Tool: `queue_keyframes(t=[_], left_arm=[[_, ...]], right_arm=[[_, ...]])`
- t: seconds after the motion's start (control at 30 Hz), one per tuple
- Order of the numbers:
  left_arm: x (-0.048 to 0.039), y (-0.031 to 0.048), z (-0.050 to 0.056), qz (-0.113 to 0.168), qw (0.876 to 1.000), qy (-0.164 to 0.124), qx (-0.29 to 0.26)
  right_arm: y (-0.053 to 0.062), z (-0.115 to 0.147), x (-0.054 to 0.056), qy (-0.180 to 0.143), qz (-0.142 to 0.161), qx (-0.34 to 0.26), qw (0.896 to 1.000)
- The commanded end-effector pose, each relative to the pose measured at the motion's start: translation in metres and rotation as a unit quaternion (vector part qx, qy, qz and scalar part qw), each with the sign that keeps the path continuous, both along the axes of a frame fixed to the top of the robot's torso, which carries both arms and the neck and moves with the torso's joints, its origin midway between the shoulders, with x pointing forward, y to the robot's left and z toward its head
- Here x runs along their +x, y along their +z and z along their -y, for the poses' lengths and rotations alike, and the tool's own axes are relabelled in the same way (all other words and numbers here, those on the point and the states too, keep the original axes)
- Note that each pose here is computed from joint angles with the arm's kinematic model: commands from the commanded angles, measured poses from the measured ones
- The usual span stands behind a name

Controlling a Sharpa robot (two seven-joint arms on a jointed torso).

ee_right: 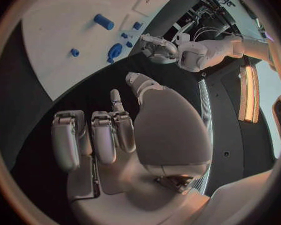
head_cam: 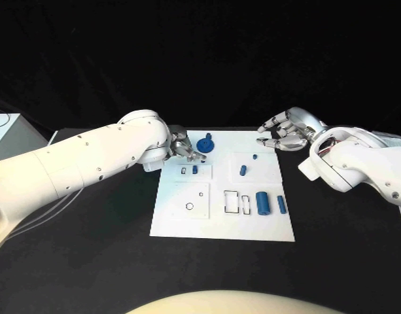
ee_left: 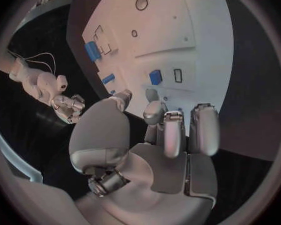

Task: Assemble the parts on the task board

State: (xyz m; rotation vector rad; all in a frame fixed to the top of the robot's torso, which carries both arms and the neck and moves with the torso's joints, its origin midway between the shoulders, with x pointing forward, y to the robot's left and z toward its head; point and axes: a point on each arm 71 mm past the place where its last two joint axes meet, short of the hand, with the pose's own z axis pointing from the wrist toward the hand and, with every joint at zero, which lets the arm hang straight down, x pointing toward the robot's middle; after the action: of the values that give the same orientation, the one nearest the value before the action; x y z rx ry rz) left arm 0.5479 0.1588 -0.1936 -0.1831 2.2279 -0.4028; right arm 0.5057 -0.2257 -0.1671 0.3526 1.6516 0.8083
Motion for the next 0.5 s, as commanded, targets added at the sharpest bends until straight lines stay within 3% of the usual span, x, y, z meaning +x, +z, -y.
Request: queue_keyframes(t=[0.03, 0.23, 0.5], left_arm=[[0.0032, 0.0064, -0.005, 0.005, 1.000, 0.008, -0.017], [0.0145, 0.0168, -0.021, 0.014, 0.999, 0.035, -0.031], [0.0286, 0.0199, -0.036, 0.027, 0.996, 0.073, -0.042]], right_arm=[[0.000, 0.000, -0.001, 0.007, 0.002, -0.003, 1.000], [0.001, 0.001, -0.001, 0.004, 0.004, -0.002, 1.000], [0.002, 0.003, -0.002, 0.003, 0.007, 0.001, 1.000]])
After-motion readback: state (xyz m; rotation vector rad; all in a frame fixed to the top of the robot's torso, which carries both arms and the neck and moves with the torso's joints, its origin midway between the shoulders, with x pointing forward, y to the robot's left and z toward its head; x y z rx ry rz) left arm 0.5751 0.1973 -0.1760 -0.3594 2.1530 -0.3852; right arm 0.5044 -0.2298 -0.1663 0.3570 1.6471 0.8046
